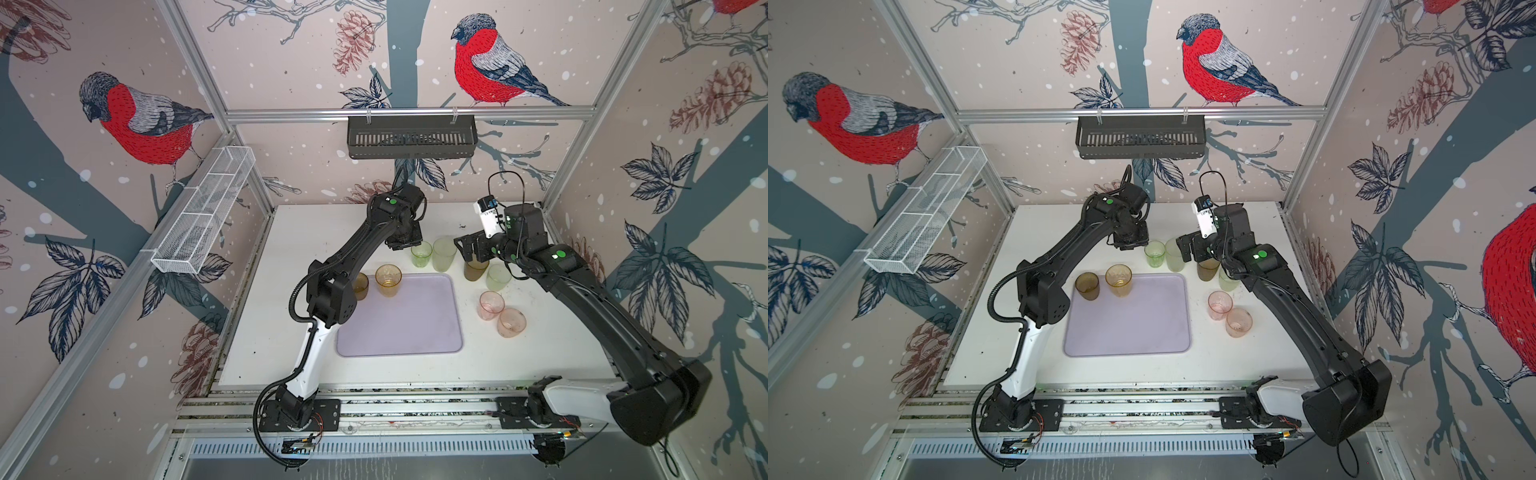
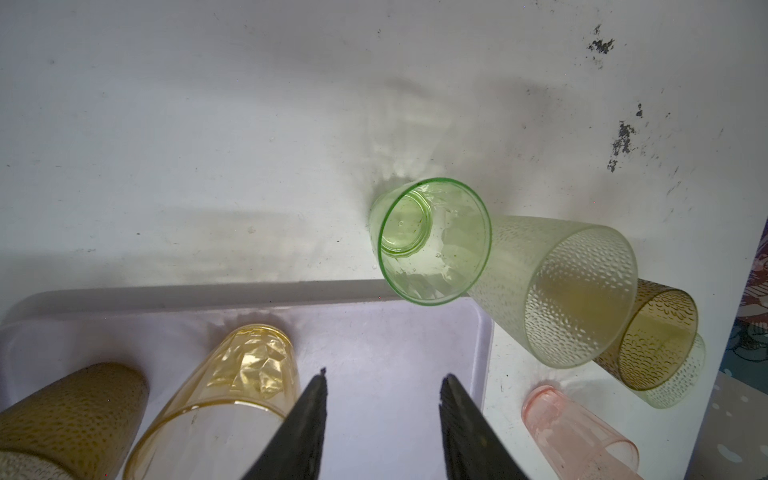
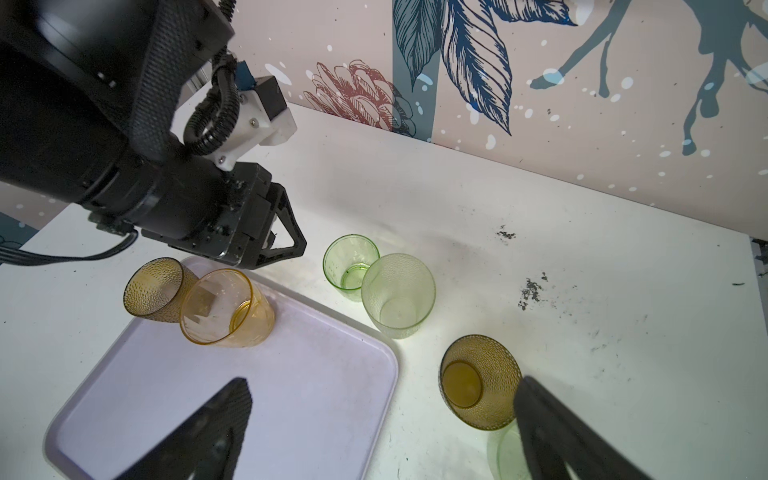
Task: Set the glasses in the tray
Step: 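Move the left gripper to the small green glass beyond the tray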
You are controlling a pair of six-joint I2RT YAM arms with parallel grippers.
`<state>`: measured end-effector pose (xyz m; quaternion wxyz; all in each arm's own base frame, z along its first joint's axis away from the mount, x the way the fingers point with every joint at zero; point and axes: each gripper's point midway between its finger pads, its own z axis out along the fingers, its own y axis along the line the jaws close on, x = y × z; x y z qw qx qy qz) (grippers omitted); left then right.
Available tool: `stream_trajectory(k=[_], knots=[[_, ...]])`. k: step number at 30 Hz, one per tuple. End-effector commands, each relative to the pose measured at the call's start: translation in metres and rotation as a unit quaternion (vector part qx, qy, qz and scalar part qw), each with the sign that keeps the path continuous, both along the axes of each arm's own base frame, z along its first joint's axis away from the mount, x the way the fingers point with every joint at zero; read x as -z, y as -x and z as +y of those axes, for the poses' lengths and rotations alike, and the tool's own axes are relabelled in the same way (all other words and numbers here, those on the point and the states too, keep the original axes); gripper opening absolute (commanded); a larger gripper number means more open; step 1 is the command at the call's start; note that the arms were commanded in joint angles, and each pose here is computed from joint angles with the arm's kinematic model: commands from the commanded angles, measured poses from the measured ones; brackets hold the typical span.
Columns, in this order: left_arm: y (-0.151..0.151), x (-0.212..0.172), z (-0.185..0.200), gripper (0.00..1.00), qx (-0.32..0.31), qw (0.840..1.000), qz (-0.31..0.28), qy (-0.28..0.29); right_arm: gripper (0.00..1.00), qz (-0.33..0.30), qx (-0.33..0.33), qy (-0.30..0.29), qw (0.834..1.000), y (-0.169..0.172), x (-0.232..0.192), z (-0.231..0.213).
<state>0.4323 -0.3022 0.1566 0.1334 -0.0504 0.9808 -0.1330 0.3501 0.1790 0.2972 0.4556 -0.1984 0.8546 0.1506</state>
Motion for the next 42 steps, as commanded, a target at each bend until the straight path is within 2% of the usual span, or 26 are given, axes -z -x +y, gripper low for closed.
stream_trajectory(k=[1,7,18,23,28,33,42], knots=[[-0.007,0.0,-0.002,0.46,0.0,1.0,-0.023,-0.002,1.0,0.013,0.008,-0.006,1.0,0.002,0.003,-0.003],[-0.016,0.01,-0.007,0.46,0.018,0.999,-0.041,-0.004,1.0,0.035,0.023,-0.03,0.999,-0.001,-0.008,0.001],[-0.041,0.023,-0.011,0.46,0.018,0.996,-0.084,0.019,0.99,0.05,0.032,-0.024,0.998,-0.003,-0.017,0.004],[-0.043,0.04,-0.01,0.46,0.025,0.997,-0.072,0.02,0.99,0.046,0.039,-0.029,0.998,-0.01,-0.011,0.006],[-0.05,0.042,-0.004,0.44,0.025,0.997,-0.077,0.014,1.0,0.051,0.022,-0.019,0.998,-0.019,-0.001,0.014],[-0.053,0.046,0.001,0.43,0.04,0.997,-0.066,-0.011,1.0,0.052,0.016,-0.02,0.998,-0.015,0.009,0.014],[-0.05,0.048,-0.004,0.39,0.059,0.996,-0.065,-0.006,1.0,0.057,0.023,-0.021,0.998,-0.006,0.015,0.007]])
